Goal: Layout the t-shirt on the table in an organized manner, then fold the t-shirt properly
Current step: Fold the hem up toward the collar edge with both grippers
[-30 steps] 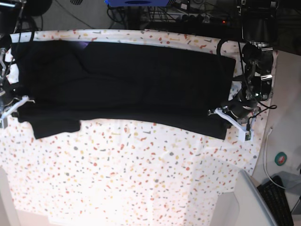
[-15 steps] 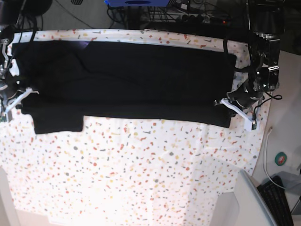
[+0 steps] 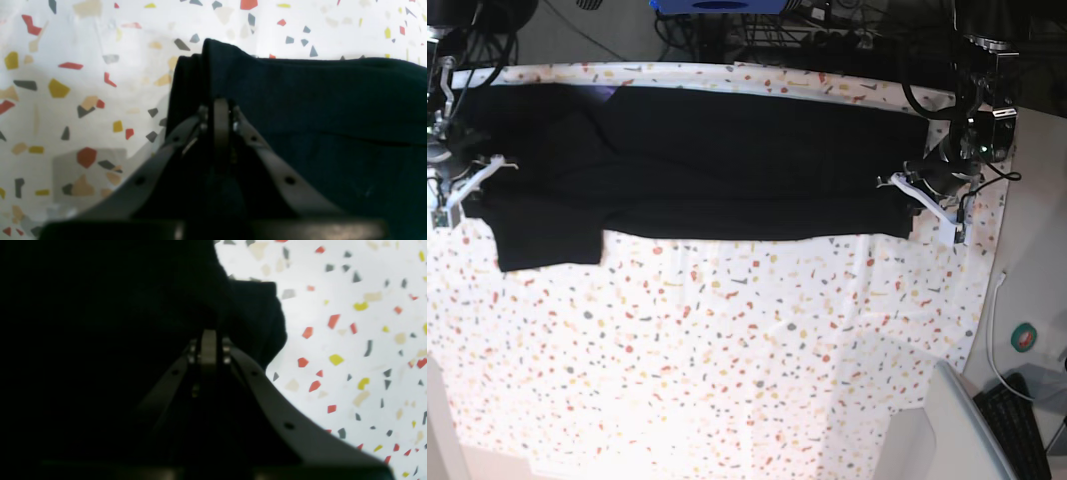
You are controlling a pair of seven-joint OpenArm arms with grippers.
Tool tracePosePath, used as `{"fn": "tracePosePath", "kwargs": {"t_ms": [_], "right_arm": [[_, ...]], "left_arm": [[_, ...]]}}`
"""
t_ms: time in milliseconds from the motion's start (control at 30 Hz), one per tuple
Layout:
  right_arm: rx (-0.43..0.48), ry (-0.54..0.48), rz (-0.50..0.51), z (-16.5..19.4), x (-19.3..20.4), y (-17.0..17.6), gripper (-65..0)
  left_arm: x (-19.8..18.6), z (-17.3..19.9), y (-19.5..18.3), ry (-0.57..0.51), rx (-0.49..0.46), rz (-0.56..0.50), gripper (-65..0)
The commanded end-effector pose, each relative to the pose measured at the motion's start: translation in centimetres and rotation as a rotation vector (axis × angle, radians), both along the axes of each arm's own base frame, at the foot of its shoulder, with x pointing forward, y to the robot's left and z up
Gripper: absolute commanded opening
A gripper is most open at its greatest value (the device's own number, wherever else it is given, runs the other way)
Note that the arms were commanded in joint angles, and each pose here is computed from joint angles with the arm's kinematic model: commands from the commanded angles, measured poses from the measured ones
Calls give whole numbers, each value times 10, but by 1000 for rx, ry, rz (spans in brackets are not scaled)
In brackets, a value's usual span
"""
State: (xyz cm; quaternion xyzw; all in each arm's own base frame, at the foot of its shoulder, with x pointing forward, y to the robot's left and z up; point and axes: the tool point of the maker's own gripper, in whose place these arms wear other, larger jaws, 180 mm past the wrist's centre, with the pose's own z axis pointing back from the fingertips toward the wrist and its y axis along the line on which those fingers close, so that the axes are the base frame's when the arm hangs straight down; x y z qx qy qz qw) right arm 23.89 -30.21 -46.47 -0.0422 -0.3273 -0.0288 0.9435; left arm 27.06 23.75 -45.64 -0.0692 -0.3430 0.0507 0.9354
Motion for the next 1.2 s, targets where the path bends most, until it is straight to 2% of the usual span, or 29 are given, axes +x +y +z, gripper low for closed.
{"fn": "tracePosePath", "kwargs": {"t_ms": [0, 400, 467, 500, 567, 633, 700, 767, 800, 867, 933, 1000, 1067, 1100, 1167], "right_arm": [[-27, -31, -20, 12, 5, -15, -650], [-13, 89, -54, 4, -11, -18, -650], [-22, 73, -47, 11, -8, -17, -534], [-25, 59, -53, 15, -7, -18, -482], [-16, 9, -105, 27, -8, -20, -392], [-21, -52, -141, 45, -6, -22, -362], [-35, -96, -143, 60, -2, -22, -357], [-41, -117, -136, 67, 5, -21, -351], [-38, -144, -129, 73, 18, -18, -339], [-13, -149, -106, 69, 42, -12, -306], [-6, -119, -76, 61, 70, -18, -276], [17, -73, -55, 47, 89, -17, -255], [49, -19, -46, 29, 103, -13, -240], [64, -2, -47, 23, 110, -13, -242], [83, -11, -57, 17, 124, -14, -243]], "left_arm": [[6, 8, 5, -34, 9, -2, -650], [-4, 2, 5, -12, 8, -2, -650], [-4, 3, 4, -14, 8, -2, -650], [-4, 3, 4, -14, 8, -3, -624], [-7, 4, 7, -14, 8, 4, -461], [-5, 9, 4, -30, 8, -3, -314], [-2, 21, 10, -65, 13, 16, -199], [-2, 37, 24, -110, 25, 55, -137], [-1, 47, 27, -139, 23, 76, -128], [-6, 65, 32, -187, 29, 106, -146], [-16, 77, 27, -215, 28, 110, -212], [-27, 78, 20, -211, 20, 106, -341], [-40, 70, 14, -179, 12, 104, -571], [-46, 64, 13, -159, 9, 107, -650], [-58, 47, 14, -109, -5, 130, -650]]}}
